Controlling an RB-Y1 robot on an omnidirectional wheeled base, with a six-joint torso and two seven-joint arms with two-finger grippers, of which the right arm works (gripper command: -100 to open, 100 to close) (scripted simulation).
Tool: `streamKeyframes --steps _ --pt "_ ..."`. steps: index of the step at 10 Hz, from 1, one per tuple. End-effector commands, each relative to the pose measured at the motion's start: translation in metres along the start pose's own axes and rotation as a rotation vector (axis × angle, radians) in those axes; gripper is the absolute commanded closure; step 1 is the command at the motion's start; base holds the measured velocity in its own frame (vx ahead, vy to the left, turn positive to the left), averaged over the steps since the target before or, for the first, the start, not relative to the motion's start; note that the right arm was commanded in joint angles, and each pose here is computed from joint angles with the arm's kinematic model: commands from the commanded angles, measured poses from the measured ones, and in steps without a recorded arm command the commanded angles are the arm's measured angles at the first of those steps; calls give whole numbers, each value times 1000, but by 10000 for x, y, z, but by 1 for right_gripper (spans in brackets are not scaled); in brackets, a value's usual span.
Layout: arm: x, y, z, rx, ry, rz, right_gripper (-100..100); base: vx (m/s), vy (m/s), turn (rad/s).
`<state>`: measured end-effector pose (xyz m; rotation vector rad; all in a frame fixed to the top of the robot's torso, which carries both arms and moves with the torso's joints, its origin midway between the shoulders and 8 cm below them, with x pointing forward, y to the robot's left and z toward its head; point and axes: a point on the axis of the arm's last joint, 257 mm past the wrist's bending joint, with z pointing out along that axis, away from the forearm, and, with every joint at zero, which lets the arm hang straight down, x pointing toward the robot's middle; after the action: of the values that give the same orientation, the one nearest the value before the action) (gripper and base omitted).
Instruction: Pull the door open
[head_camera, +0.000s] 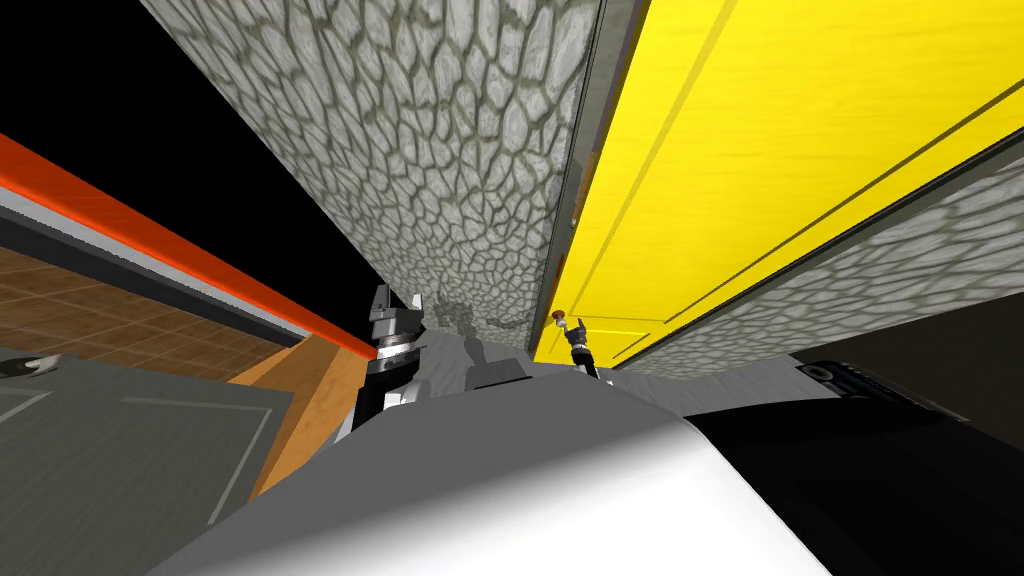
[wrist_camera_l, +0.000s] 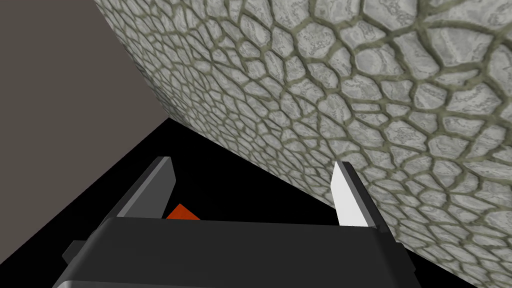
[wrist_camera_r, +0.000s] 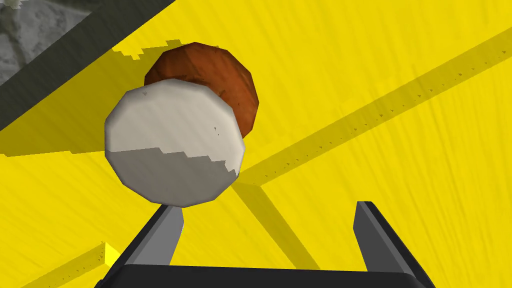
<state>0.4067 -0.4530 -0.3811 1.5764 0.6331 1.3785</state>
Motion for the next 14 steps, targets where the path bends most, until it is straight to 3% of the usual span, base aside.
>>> streamKeyframes --steps 1,3,5,7,14 --pt "146 -123 5 8 5 87 -100 -62 3 61" --pt "146 -123 5 8 5 99 -100 -34 -13 7" --pt "198 -159 32 2 -7 200 -100 -53 1 86" --pt "198 -159 32 2 -7 214 -100 -39 10 18" --pt "342 -264 97 -14 -38 512 -100 -65 -12 35"
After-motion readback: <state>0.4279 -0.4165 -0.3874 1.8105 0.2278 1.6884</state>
